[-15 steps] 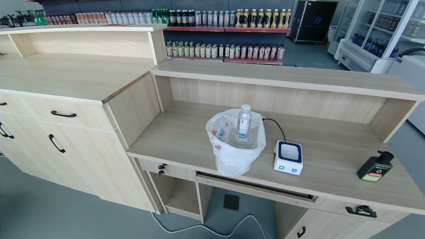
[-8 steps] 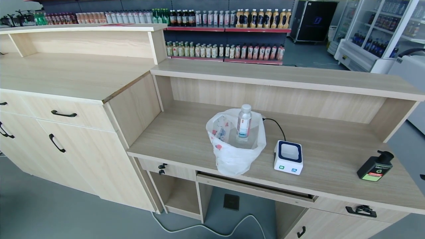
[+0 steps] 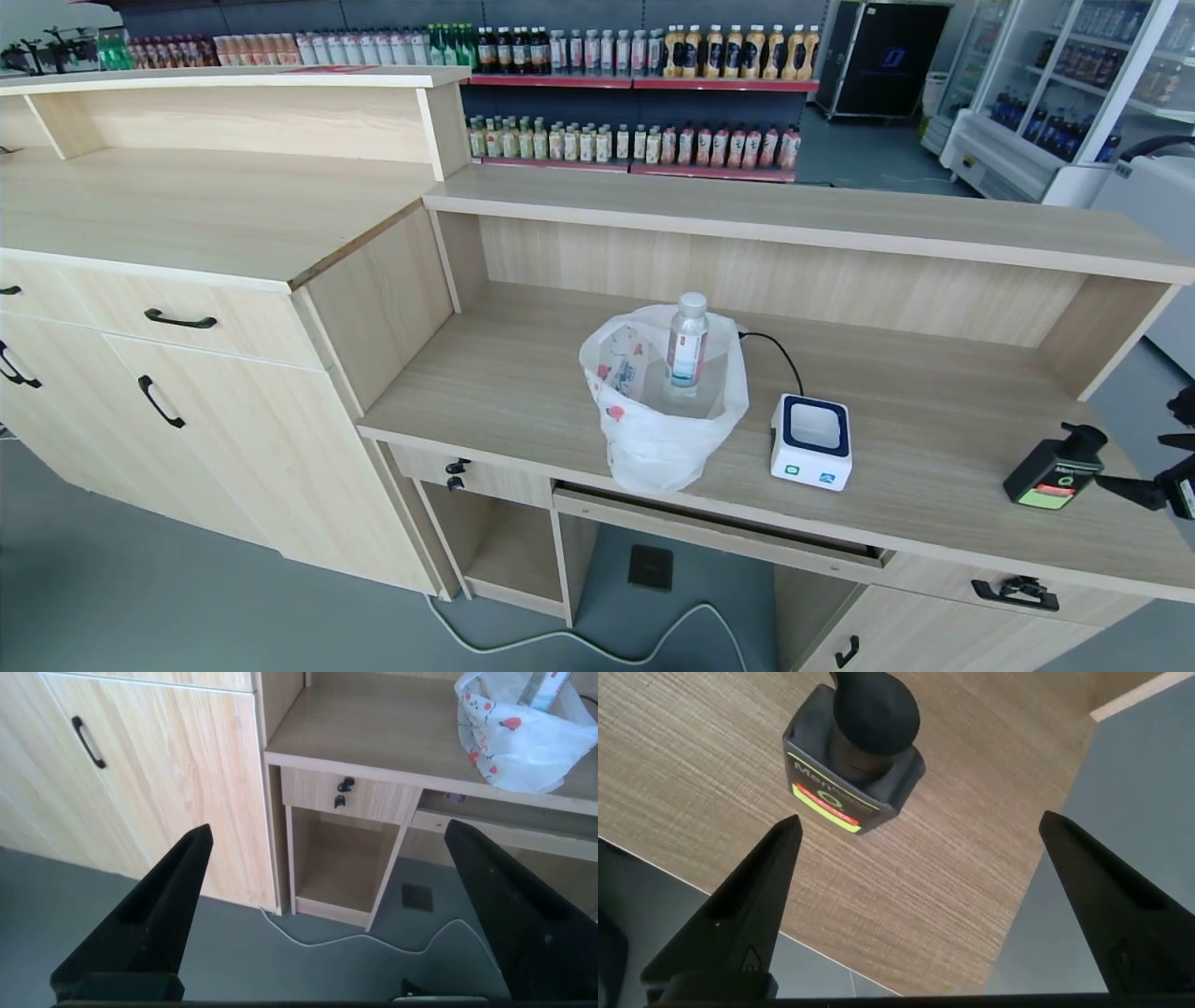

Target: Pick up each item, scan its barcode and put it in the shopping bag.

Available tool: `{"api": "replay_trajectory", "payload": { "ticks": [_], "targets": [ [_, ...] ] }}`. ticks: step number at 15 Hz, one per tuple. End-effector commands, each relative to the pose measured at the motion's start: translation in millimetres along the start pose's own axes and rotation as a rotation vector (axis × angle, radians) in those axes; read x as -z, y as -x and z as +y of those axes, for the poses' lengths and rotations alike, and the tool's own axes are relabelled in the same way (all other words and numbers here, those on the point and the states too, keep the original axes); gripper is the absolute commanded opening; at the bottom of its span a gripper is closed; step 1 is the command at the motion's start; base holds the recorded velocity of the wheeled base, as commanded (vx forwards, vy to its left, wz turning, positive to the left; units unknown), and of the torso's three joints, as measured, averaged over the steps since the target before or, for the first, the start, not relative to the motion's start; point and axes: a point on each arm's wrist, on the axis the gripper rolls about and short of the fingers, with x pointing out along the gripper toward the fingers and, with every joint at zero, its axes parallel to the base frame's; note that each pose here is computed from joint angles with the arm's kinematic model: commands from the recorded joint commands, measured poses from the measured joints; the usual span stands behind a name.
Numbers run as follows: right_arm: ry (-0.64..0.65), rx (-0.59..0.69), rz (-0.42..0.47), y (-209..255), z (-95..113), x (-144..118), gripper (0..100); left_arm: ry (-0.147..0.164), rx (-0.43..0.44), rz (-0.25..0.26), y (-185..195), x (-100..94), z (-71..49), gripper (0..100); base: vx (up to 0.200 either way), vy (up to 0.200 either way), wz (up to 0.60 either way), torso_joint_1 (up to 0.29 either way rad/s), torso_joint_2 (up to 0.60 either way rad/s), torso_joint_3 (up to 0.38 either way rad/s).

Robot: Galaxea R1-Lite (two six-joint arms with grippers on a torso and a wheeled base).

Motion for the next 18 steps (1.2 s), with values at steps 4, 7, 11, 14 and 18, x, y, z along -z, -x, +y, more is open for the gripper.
{"api": "replay_trajectory", "payload": {
  "ticks": [4, 7, 11, 14, 18],
  "targets": [
    [0.013, -0.062, -0.008, -24, 15, -2, 100, 0.000, 0.000, 0.000, 0, 0.0, 0.0, 100, 0.000, 0.000, 0.00, 0.000, 0.00, 0.000],
    [0.027, -0.086, -0.020, -36, 22, -5, 100, 0.000, 0.000, 0.000, 0, 0.0, 0.0, 100, 0.000, 0.000, 0.00, 0.000, 0.00, 0.000],
    [0.049, -0.105, -0.036, -51, 26, -11, 100, 0.000, 0.000, 0.000, 0, 0.0, 0.0, 100, 0.000, 0.000, 0.00, 0.000, 0.00, 0.000],
    [0.064, -0.114, -0.047, -63, 28, -13, 100, 0.000, 0.000, 0.000, 0, 0.0, 0.0, 100, 0.000, 0.000, 0.00, 0.000, 0.00, 0.000],
    [0.073, -0.126, -0.032, -73, 36, -16, 0, 0.000, 0.000, 0.000, 0, 0.0, 0.0, 100, 0.000, 0.000, 0.00, 0.000, 0.00, 0.000]
  ]
}}
